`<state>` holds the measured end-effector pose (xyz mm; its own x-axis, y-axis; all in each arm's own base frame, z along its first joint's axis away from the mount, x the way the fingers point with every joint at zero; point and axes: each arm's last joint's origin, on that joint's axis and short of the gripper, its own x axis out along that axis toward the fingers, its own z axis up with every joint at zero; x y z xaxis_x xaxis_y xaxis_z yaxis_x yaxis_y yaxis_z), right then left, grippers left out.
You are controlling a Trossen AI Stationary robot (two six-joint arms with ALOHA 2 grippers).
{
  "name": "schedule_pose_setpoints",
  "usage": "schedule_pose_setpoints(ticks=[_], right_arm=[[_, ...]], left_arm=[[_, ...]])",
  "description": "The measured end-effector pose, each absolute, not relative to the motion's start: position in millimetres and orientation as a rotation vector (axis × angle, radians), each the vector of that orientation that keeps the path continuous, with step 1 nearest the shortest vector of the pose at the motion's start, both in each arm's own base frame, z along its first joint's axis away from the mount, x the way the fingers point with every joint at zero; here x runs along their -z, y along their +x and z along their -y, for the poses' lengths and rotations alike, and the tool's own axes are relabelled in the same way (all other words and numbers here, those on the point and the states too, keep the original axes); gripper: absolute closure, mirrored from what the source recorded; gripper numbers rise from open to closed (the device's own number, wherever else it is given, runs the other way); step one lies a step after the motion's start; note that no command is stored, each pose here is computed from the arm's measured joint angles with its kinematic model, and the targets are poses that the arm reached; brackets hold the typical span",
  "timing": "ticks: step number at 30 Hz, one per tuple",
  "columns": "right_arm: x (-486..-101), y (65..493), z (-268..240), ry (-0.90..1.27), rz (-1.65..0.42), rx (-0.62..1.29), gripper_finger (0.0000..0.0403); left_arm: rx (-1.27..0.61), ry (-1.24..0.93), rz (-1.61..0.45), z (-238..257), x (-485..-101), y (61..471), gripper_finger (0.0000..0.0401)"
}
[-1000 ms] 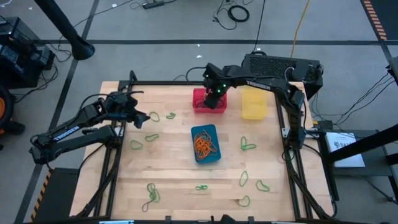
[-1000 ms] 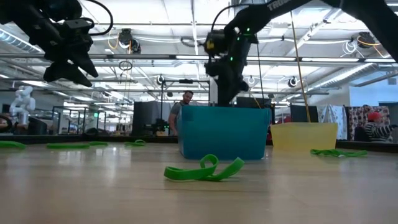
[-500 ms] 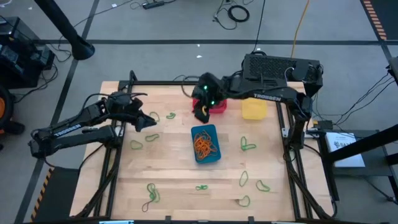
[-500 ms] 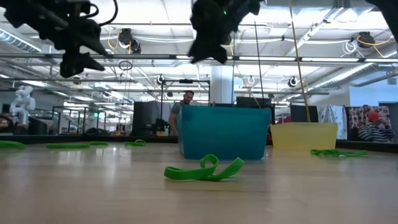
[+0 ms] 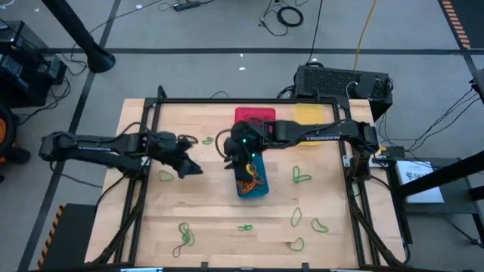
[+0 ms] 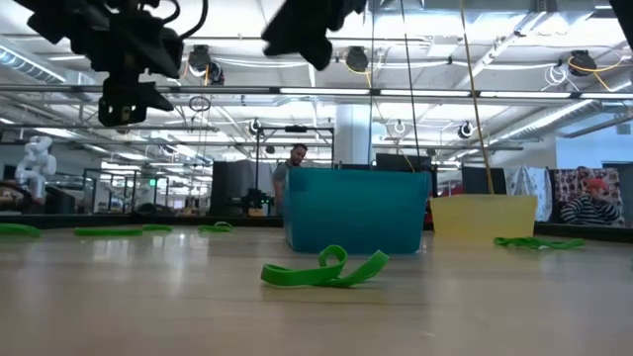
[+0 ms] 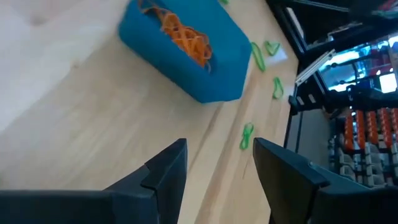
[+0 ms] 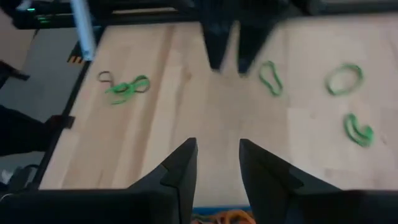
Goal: Sort rubber bands into baskets
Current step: Put the purple rubber band into the red bin
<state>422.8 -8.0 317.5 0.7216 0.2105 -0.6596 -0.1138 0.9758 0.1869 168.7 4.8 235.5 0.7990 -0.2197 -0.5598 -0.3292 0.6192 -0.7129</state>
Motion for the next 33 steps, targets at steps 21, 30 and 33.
schedule_pose_setpoints(ticks=[21,30,33], right_arm=[[-317.9,426.8,-107.6,0.318,-0.646,-0.164,0.0289],[-296.0,433.4,-185.0,0.463,-0.532,-0.2,0.0289],[-284.0,431.0,-205.8,0.497,-0.541,-0.176,0.0289]], left_arm=[[0.404,-0.855,-0.793,140.3,-219.5,193.8,0.021],[0.397,-0.671,-0.818,194.1,-202.3,152.7,0.021],[0.406,-0.623,-0.852,210.5,-189.1,141.6,0.021]])
